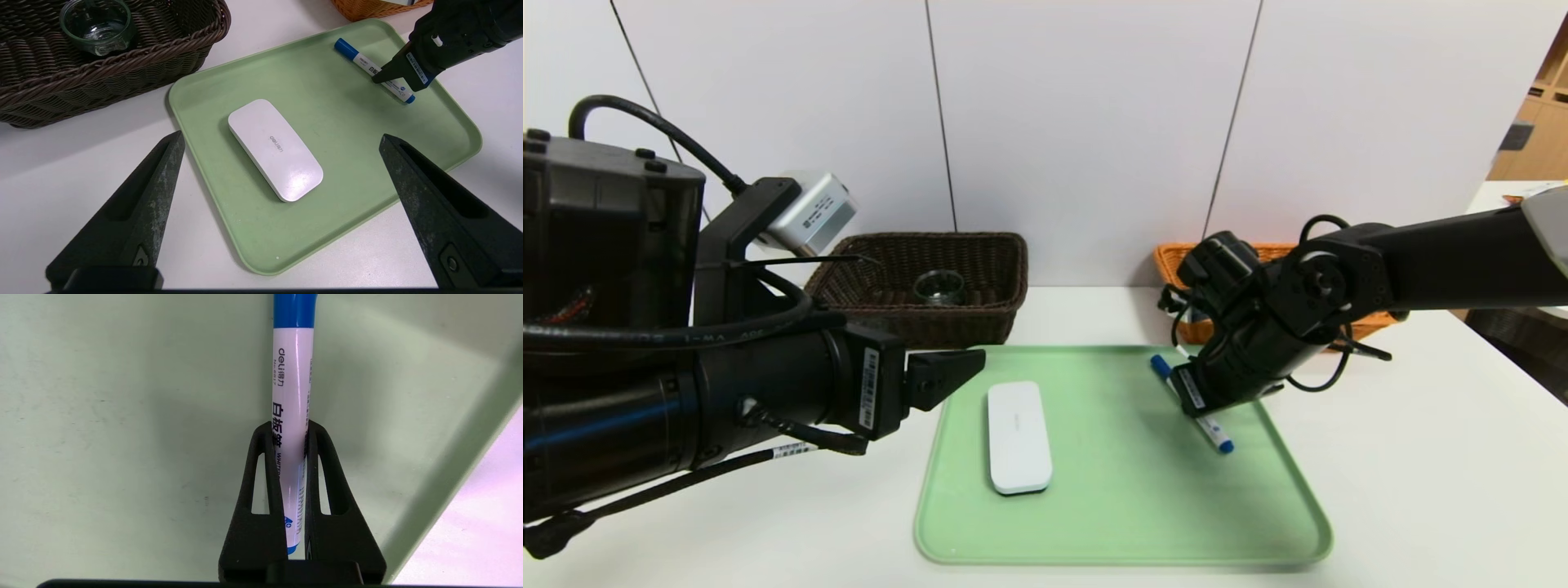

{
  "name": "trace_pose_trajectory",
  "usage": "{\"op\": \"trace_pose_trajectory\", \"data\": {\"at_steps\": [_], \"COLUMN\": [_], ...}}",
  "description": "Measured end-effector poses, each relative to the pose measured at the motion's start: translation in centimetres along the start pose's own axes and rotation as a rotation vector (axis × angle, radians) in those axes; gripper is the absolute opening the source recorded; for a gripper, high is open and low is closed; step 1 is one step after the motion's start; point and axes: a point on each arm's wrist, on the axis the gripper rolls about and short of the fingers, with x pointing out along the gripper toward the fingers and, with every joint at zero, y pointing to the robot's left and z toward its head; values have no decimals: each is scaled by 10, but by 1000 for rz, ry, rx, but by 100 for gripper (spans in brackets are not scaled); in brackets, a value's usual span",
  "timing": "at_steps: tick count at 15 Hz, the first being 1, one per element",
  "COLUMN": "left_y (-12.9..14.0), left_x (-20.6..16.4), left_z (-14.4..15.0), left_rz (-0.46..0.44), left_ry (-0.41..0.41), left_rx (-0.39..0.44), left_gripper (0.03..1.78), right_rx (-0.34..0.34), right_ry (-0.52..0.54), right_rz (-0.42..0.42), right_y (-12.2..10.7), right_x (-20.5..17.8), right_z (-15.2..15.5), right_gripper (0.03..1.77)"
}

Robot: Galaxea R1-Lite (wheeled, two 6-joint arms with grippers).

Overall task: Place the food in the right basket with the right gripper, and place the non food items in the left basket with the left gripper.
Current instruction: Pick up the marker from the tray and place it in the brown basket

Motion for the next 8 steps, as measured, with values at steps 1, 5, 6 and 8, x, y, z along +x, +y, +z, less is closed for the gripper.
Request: {"op": "trace_pose_trajectory", "data": {"at_steps": [1, 5, 6, 8], "left_y": [0, 2, 2, 5], "left_x": [0, -3, -3, -4], "left_z": [0, -4, -7, -14], "left_rz": [0, 6, 8, 25], "left_ry": [0, 8, 15, 32], "left_rx": [0, -7, -6, -2], "left_gripper": [169, 169, 169, 169], "right_rx": [-5, -22, -14, -10], "right_ry": [-18, -194, -248, -364], "right_rz": [7, 78, 106, 161], "right_y": [4, 36, 46, 62], "right_x": [-5, -54, -69, -100], "right_z": [2, 19, 23, 33], "right_gripper": [17, 17, 17, 17]}}
